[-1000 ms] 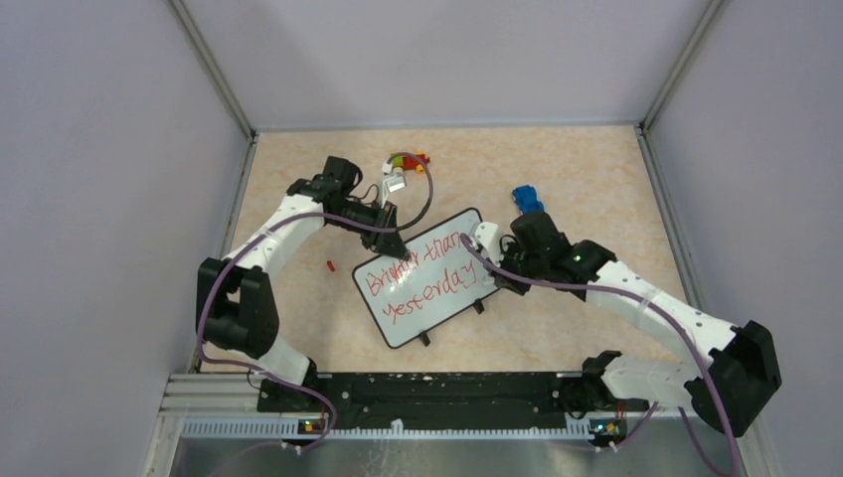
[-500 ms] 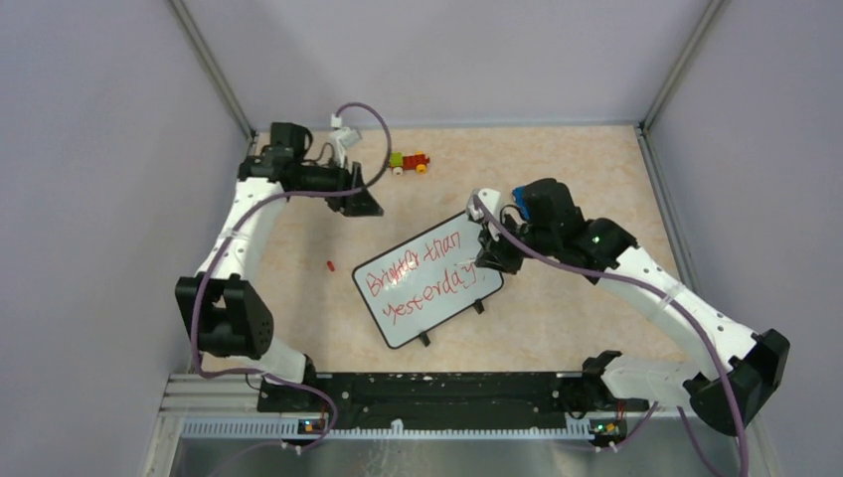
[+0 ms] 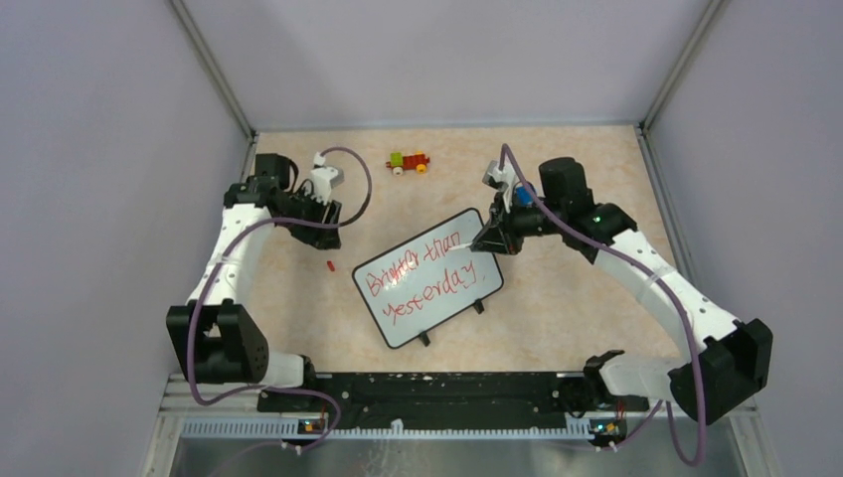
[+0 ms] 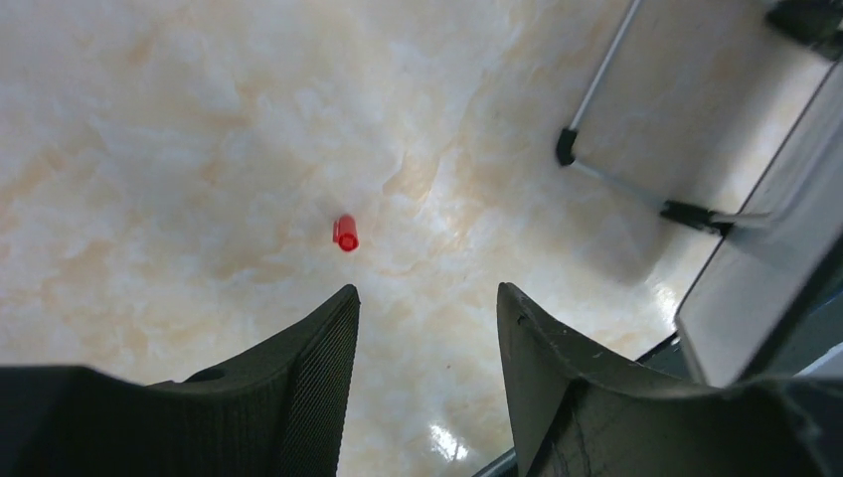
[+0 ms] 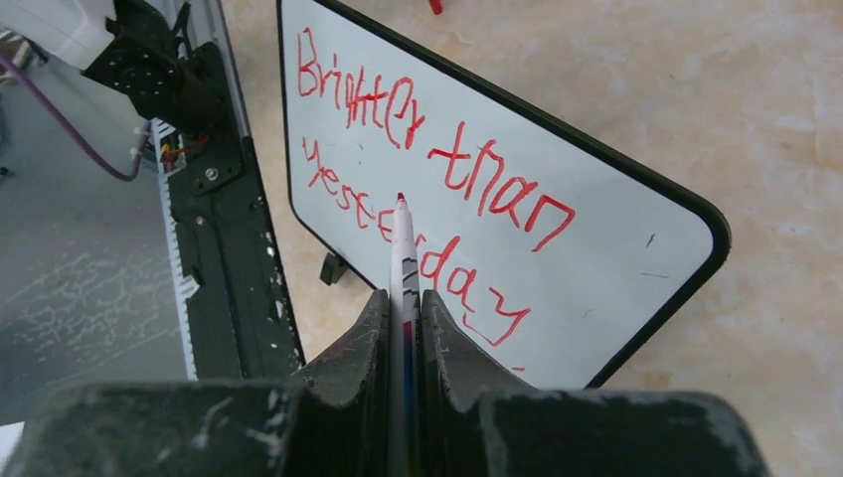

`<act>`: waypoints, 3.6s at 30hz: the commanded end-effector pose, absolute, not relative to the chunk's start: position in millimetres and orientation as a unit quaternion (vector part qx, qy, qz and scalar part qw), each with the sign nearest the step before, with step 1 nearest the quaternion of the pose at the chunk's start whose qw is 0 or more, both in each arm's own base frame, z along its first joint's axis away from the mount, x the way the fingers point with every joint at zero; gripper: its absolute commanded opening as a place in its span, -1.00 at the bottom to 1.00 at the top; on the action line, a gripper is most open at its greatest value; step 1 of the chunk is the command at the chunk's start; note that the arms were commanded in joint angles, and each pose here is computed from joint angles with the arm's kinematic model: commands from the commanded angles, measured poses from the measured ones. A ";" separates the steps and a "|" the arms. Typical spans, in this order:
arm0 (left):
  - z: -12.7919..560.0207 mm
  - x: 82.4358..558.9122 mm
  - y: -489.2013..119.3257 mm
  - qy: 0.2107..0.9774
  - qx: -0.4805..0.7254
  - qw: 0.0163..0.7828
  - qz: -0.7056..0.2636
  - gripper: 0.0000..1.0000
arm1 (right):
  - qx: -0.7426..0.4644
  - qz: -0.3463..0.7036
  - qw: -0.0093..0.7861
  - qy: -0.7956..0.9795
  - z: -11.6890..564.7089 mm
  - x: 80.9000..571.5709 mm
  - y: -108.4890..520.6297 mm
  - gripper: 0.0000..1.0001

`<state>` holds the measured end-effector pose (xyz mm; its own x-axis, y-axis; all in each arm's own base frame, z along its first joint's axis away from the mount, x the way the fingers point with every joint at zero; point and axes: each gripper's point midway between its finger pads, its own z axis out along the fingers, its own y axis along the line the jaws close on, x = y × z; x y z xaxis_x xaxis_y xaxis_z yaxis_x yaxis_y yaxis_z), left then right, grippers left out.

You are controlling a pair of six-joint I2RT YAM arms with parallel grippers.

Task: Write a sentence on the whiteboard
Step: Pick up the pen cap from the center of the board, then insert the pen cap into the whiteboard marker.

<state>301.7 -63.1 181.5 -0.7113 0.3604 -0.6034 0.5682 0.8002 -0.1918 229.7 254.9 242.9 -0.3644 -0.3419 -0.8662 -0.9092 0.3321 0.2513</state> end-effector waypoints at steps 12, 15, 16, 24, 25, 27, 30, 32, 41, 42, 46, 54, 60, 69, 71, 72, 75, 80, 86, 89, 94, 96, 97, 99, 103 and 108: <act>95.4 305.3 -28.8 0.924 0.305 0.211 -0.091 0.07 | -0.459 0.488 0.340 0.660 265.4 205.5 267.9 -1.00; 91.9 313.1 -26.1 0.923 0.308 0.217 -0.081 0.08 | -0.459 0.488 0.337 0.662 263.6 204.3 267.3 -1.00; 90.4 314.2 -25.5 0.923 0.309 0.216 -0.079 0.08 | -0.459 0.488 0.335 0.662 263.0 204.1 267.3 -1.00; 69.3 311.3 -32.6 0.918 0.343 0.185 -0.068 0.07 | -0.456 0.485 0.334 0.668 259.1 208.3 268.1 -1.00; 66.6 311.0 -31.8 0.918 0.347 0.181 -0.067 0.07 | -0.456 0.484 0.334 0.668 259.1 208.7 268.2 -1.00; 62.1 310.9 -29.5 0.918 0.349 0.176 -0.061 0.07 | -0.455 0.484 0.332 0.669 258.3 208.7 268.1 -1.00; 55.2 307.1 -30.2 0.919 0.351 0.166 -0.064 0.06 | -0.455 0.484 0.331 0.671 256.9 208.6 267.9 -1.00; 50.9 306.3 -29.5 0.919 0.353 0.164 -0.061 0.06 | -0.455 0.483 0.331 0.671 256.8 209.1 267.8 -1.00; 32.8 304.8 -26.2 0.922 0.352 0.153 -0.054 -0.19 | -0.455 0.477 0.333 0.674 258.1 211.2 267.3 -1.00; 31.9 305.5 -26.6 0.922 0.351 0.154 -0.055 -0.25 | -0.455 0.477 0.333 0.675 258.0 210.9 267.3 -1.00; 31.1 308.2 -27.3 0.922 0.350 0.156 -0.056 -0.59 | -0.455 0.473 0.334 0.676 258.9 212.1 266.5 -1.00; 82.9 328.4 -25.8 0.921 0.326 0.209 -0.055 -1.00 | -0.447 0.473 0.346 0.676 273.7 220.3 265.3 -1.00; 213.8 373.0 -29.6 0.887 0.267 0.370 -0.068 -1.00 | -0.421 0.487 0.368 0.671 304.4 237.0 262.2 -1.00; 376.1 353.1 -107.2 0.766 0.281 0.510 -0.273 -1.00 | -0.389 0.509 0.402 0.654 345.4 255.5 255.0 -1.00; 393.6 336.0 -126.5 0.734 0.302 0.506 -0.337 -1.00 | -0.387 0.518 0.404 0.647 352.5 255.8 253.4 -1.00; 399.6 326.7 -134.5 0.718 0.312 0.501 -0.368 -0.98 | -0.386 0.522 0.405 0.643 355.7 255.9 252.9 -1.00; 408.6 297.5 -153.1 0.676 0.333 0.477 -0.452 -0.95 | -0.379 0.540 0.399 0.636 359.9 252.8 254.3 -1.00; 393.1 255.9 -180.8 0.642 0.359 0.427 -0.526 -0.97 | -0.365 0.580 0.386 0.618 365.0 248.4 259.7 -1.00; 377.8 218.5 -203.5 0.619 0.366 0.367 -0.589 -1.00 | -0.351 0.625 0.364 0.595 372.4 239.6 269.9 -1.00; 375.6 205.9 -211.7 0.606 0.366 0.366 -0.603 -1.00 | -0.359 0.639 0.348 0.585 377.3 229.5 280.6 -1.00; 381.8 194.4 -217.1 0.592 0.350 0.379 -0.619 -1.00 | -0.355 0.656 0.330 0.578 382.7 220.8 291.4 -1.00; 386.2 197.6 -217.0 0.592 0.332 0.400 -0.616 -1.00 | -0.348 0.664 0.329 0.575 385.5 219.5 292.9 -1.00; 388.8 199.9 -217.1 0.592 0.322 0.408 -0.615 -1.00 | -0.342 0.668 0.328 0.573 387.5 219.2 293.3 -1.00; 390.8 200.2 -217.7 0.593 0.306 0.401 -0.628 -1.00 | -0.334 0.676 0.327 0.570 390.4 220.4 294.5 -1.00; 395.0 199.4 -217.9 0.582 0.279 0.399 -0.651 -1.00 | -0.335 0.676 0.330 0.567 394.2 220.8 297.9 -1.00; 397.7 197.7 -217.0 0.575 0.265 0.402 -0.661 -1.00 | -0.332 0.681 0.329 0.564 395.0 219.1 299.6 -1.00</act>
